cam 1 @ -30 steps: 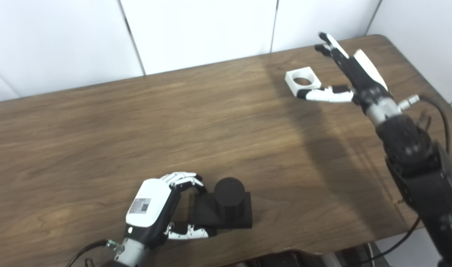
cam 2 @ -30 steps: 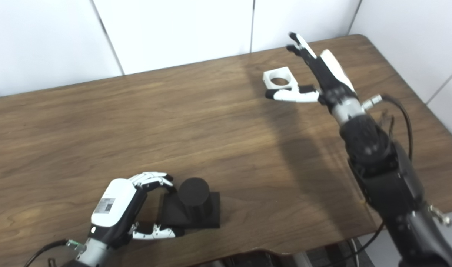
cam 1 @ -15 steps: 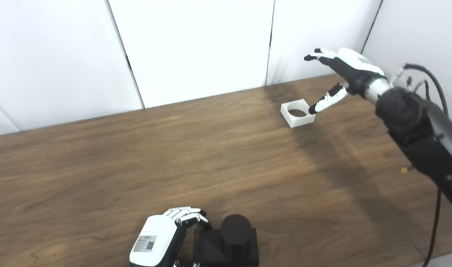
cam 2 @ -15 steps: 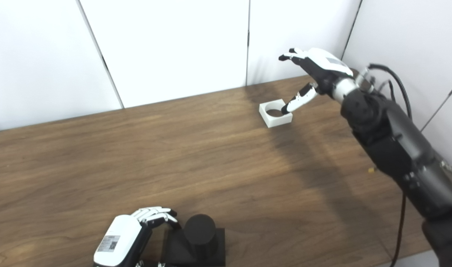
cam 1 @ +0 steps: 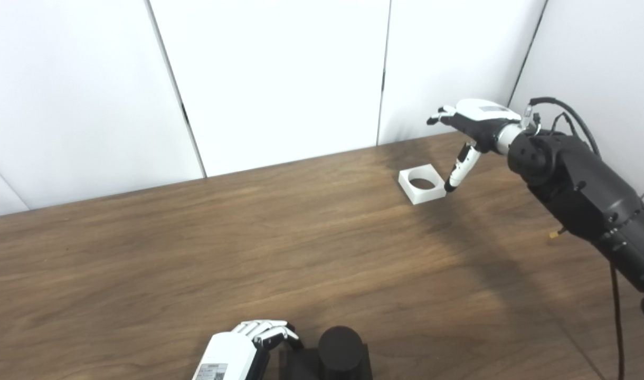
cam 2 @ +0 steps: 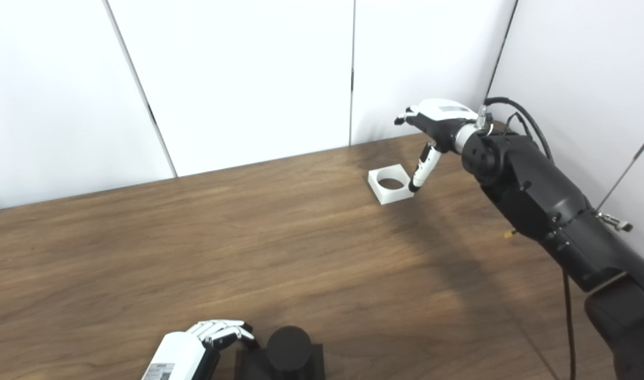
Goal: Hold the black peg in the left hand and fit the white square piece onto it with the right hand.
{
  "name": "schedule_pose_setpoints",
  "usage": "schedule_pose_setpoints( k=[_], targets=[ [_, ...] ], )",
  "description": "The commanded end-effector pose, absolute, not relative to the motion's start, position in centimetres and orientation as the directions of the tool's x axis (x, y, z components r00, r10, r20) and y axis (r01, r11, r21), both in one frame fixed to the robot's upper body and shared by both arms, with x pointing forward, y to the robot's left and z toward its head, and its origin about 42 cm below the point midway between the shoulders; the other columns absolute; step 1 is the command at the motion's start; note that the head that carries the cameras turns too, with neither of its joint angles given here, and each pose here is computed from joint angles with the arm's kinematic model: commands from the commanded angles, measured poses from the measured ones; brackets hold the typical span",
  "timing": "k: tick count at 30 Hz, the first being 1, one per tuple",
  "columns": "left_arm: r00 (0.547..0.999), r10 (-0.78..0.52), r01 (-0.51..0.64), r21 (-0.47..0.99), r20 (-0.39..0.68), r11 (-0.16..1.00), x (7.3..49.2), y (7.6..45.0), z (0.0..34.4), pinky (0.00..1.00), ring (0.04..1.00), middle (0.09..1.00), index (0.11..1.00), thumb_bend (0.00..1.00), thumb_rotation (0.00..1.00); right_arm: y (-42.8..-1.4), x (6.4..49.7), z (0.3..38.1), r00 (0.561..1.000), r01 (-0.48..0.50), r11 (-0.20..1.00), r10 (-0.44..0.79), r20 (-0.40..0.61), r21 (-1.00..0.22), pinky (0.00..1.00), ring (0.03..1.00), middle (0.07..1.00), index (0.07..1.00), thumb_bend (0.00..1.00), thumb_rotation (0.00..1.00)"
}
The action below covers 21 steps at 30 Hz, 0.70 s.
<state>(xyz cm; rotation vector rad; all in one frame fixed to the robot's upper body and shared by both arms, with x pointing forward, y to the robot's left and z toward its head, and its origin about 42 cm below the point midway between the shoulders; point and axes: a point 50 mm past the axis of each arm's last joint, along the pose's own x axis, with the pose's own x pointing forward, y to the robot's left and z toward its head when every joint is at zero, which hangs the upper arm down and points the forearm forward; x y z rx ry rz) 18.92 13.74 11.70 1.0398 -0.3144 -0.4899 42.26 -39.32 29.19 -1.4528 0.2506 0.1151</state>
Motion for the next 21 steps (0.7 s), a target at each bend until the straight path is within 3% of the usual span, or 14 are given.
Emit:
schedule_pose_setpoints(
  k=[1, 12, 21],
  targets=[
    [0.849, -0.510, 0.343, 0.877, -0.137, 0.337, 17.7, 14.1, 9.1, 0.73, 0.750, 0.729, 0.485, 0.52, 0.04, -39.3, 43.3, 32.4, 0.986, -0.150, 0.071, -0.067, -0.155, -0.986, 1.00, 1.000, 1.000, 0.913, 1.00, 0.17],
    [0.850, -0.506, 0.344, 0.881, -0.146, 0.324, 17.7, 13.7, 9.2, 0.73, 0.753, 0.731, 0.485, 0.52, 0.04, -38.6, 44.2, 30.8, 0.969, -0.216, 0.082, -0.103, -0.223, -0.973, 1.00, 1.000, 1.000, 0.916, 1.00, 0.20],
    [0.850, -0.505, 0.346, 0.883, -0.151, 0.319, 17.6, 13.4, 9.2, 0.73, 0.752, 0.729, 0.485, 0.52, 0.04, -37.8, 46.0, 29.5, 0.958, -0.257, 0.074, -0.112, -0.264, -0.964, 1.00, 1.000, 1.000, 0.856, 1.00, 0.22]
  ],
)
